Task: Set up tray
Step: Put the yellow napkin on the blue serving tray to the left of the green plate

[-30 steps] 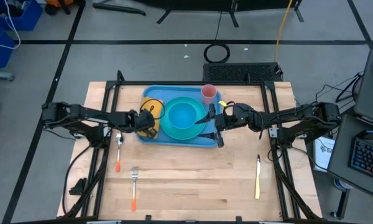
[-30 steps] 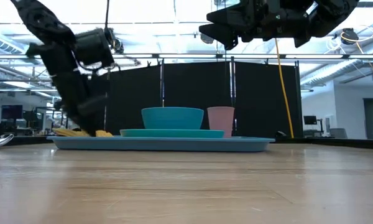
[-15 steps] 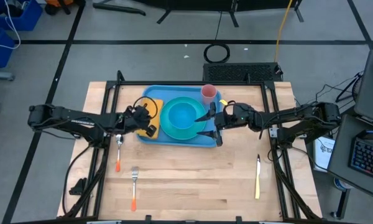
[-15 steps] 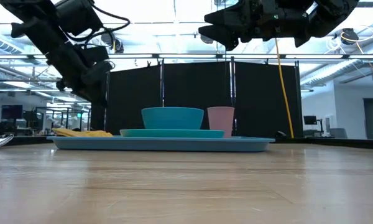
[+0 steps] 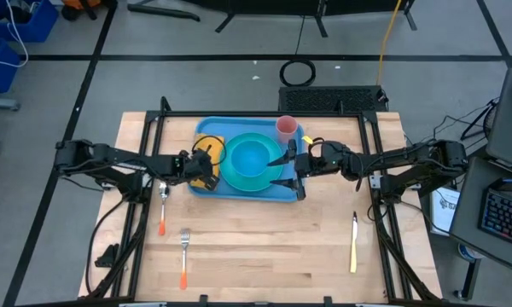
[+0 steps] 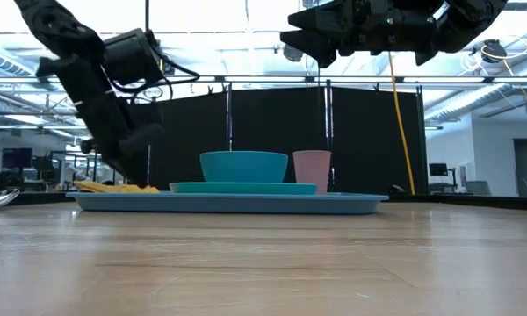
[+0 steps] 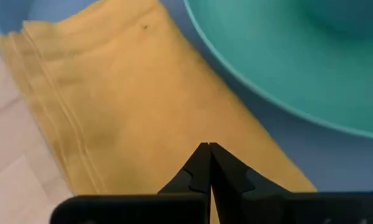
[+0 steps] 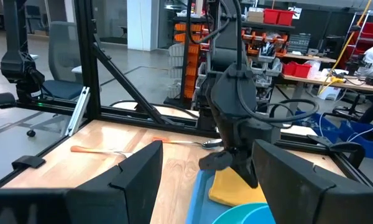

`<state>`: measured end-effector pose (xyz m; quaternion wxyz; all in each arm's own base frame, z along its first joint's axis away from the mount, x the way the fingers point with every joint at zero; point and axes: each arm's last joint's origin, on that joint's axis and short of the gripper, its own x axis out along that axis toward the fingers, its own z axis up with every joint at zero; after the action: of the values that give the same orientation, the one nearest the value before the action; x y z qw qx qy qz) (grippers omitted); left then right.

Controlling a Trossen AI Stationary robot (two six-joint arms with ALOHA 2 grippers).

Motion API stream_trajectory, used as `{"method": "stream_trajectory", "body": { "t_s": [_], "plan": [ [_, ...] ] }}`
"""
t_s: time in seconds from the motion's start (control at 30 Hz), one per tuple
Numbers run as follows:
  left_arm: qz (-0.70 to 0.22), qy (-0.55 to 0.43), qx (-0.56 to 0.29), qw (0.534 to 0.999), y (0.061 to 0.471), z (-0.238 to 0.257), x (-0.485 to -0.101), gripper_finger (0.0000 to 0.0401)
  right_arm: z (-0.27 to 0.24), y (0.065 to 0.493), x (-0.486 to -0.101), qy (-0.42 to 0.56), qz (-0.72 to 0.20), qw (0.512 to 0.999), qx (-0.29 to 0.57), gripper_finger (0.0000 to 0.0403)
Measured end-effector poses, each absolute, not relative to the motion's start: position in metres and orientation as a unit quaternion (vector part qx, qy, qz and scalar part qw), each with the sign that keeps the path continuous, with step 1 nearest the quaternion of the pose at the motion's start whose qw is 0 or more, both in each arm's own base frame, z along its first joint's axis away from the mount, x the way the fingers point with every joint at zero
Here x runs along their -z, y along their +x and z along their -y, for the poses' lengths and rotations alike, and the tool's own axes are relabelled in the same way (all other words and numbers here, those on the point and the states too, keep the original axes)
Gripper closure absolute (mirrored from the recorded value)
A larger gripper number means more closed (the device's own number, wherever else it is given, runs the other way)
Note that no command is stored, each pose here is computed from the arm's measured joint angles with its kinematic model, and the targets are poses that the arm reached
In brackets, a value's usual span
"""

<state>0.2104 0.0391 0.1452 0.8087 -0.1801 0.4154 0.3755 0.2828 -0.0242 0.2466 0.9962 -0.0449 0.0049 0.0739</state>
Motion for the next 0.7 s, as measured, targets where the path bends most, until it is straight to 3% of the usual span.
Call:
{"method": "stream_trajectory", "body": {
  "t_s": [0.33, 0.7],
  "plan": [
    [-0.437, -0.206, -0.369, 0.794, 0.22, -0.054, -0.124, 0.0399, 0.024, 0.283, -0.247, -0.048, -0.005, 0.996, -0.074, 0.0165],
    [-0.421, -0.203, -0.358, 0.808, 0.226, -0.059, -0.122, 0.0399, 0.024, 0.283, -0.247, -0.049, -0.005, 0.996, -0.074, 0.0165]
  ]
}}
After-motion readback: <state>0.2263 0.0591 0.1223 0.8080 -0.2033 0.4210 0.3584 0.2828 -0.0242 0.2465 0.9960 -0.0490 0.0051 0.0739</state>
